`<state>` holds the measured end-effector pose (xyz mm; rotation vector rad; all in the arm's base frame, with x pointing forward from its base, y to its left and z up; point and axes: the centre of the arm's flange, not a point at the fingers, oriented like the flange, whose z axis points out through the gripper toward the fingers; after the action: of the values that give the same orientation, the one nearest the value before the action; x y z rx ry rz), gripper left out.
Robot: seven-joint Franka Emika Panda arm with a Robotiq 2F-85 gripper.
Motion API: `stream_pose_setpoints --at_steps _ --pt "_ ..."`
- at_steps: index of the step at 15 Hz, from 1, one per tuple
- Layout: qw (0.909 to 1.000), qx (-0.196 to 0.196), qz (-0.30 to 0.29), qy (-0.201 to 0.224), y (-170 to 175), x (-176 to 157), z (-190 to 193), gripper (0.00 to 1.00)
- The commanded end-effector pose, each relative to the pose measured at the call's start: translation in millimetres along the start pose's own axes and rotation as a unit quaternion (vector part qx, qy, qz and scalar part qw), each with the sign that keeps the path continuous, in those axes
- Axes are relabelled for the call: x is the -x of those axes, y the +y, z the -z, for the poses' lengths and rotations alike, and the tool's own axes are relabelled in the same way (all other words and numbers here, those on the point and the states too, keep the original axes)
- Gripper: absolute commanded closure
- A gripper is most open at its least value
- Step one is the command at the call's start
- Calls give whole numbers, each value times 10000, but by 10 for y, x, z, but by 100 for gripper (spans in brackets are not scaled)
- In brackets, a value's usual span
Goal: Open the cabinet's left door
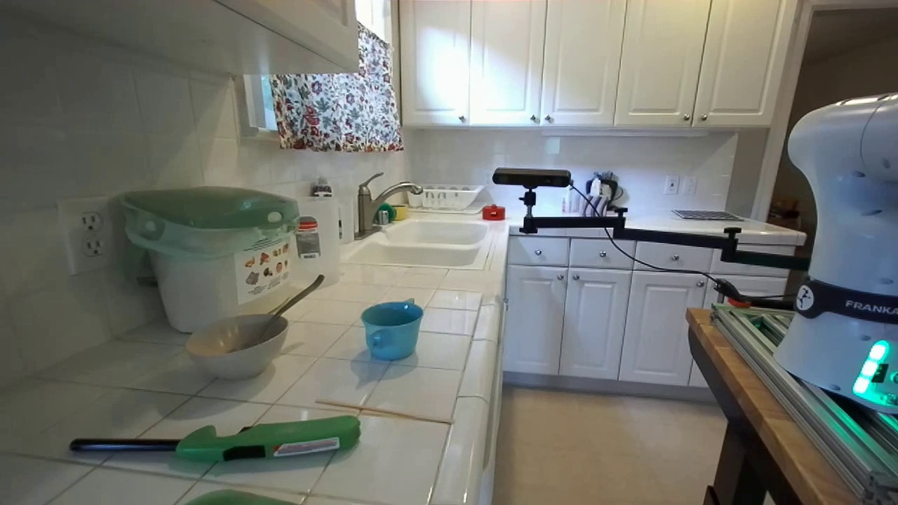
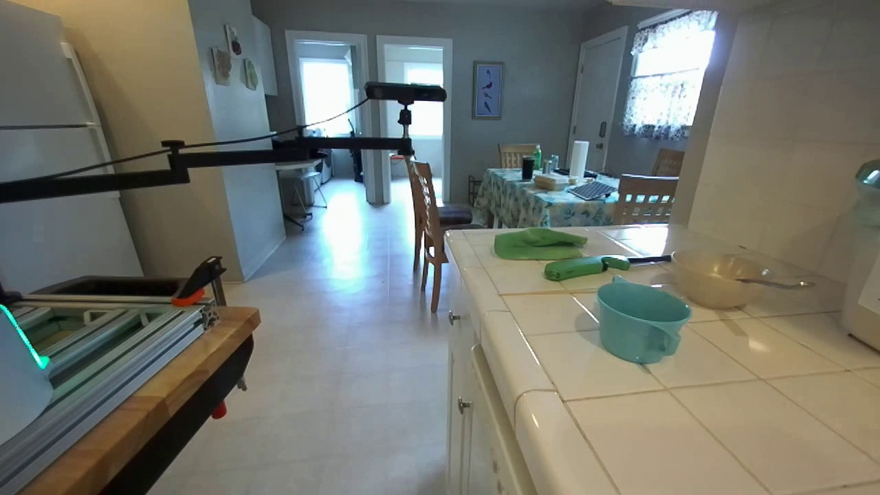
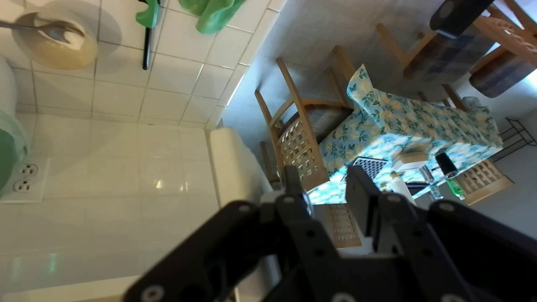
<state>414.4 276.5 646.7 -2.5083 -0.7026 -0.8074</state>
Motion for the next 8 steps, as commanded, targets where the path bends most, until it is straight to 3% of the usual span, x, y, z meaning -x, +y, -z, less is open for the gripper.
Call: stream_pose_setpoints --at_steps 1,4,5,6,8 --pt "9969 -728 289 -117 -483 -359 -111 91" --pt "9955 -831 376 -238 -592 -394 -224 91" --pt "9952 -870 378 -258 -604 -417 -246 87" --pt "9948 -905 380 -261 -593 -425 -255 42" --pt "9942 -962 397 -258 -585 -444 -249 43"
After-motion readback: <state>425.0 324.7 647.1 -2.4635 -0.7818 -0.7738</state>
